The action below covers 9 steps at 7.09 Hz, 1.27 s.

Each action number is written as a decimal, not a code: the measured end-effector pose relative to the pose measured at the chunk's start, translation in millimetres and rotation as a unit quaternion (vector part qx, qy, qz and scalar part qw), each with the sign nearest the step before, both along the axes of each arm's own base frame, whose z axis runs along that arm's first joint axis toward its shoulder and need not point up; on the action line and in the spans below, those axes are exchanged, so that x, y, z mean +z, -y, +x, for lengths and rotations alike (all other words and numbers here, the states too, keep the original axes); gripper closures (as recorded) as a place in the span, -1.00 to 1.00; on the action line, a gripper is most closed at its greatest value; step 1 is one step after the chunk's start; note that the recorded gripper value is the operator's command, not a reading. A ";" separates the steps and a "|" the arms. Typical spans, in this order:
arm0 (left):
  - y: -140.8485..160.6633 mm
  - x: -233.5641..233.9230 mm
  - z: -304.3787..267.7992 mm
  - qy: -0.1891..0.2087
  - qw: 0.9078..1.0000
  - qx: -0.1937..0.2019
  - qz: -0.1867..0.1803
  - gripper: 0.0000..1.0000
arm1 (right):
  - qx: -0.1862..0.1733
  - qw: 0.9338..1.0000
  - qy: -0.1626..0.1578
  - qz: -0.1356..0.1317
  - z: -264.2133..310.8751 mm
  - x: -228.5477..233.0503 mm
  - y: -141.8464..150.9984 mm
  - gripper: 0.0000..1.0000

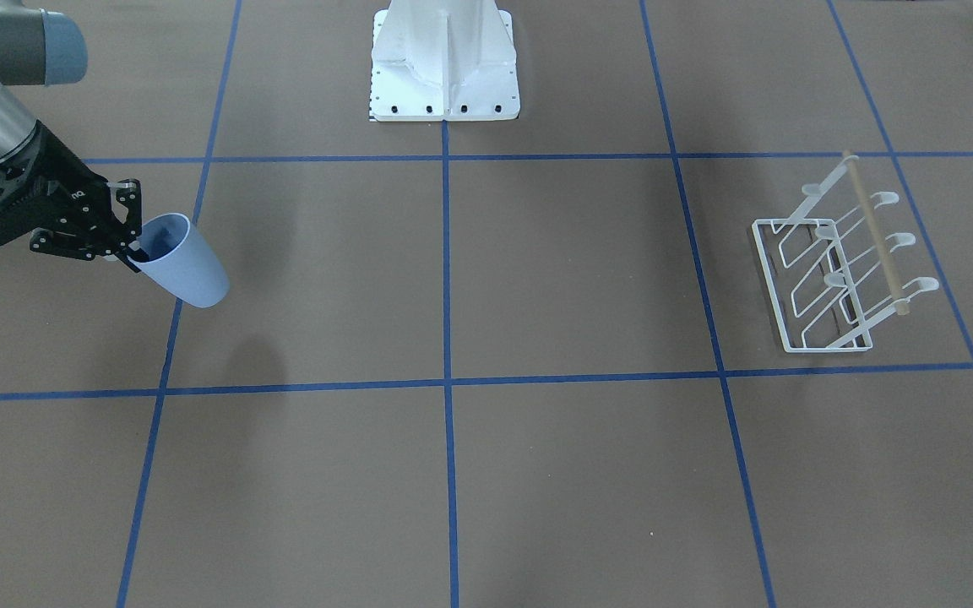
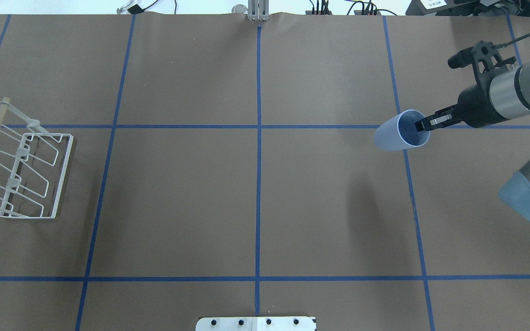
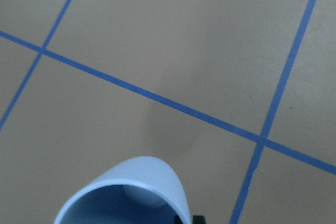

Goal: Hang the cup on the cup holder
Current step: 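Lift the cup with the right gripper and carry it toward the rack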

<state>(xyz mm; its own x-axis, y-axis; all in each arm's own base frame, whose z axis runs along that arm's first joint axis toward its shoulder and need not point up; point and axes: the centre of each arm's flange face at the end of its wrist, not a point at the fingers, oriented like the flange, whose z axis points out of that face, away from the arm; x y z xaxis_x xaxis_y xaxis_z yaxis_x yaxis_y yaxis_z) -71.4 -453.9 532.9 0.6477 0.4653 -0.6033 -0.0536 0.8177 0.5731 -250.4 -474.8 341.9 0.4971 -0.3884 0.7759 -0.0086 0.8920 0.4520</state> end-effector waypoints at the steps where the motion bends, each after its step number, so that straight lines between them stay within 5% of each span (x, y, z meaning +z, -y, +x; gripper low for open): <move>1: 5.6 -16.9 3.5 -0.029 1.000 -0.004 0.002 -0.98 | 0.008 1.000 0.025 0.004 -6.3 -24.7 4.8 1.00; 3: 8.6 -50.1 24.4 -0.101 0.995 -0.011 -0.006 -0.98 | 0.006 0.996 0.078 0.032 -16.5 -51.1 -2.9 1.00; 5: 10.5 -88.7 69.1 -0.169 0.985 -0.012 -0.022 -0.97 | 0.008 0.986 0.166 0.027 -27.2 -73.3 -24.8 1.00; 9: -0.5 -165.4 133.9 -0.307 0.949 -0.001 -0.072 -0.94 | 0.005 0.937 0.349 -0.008 -55.3 -113.3 -80.1 1.00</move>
<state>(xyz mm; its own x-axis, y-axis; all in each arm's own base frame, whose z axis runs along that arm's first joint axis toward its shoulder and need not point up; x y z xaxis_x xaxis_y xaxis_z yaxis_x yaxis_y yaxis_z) 62.5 -453.3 367.5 0.1544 0.3494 -0.9242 0.2556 0.8894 0.3789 -305.7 -394.7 228.5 -0.1306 -0.3713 0.9193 -0.3061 0.8970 0.3188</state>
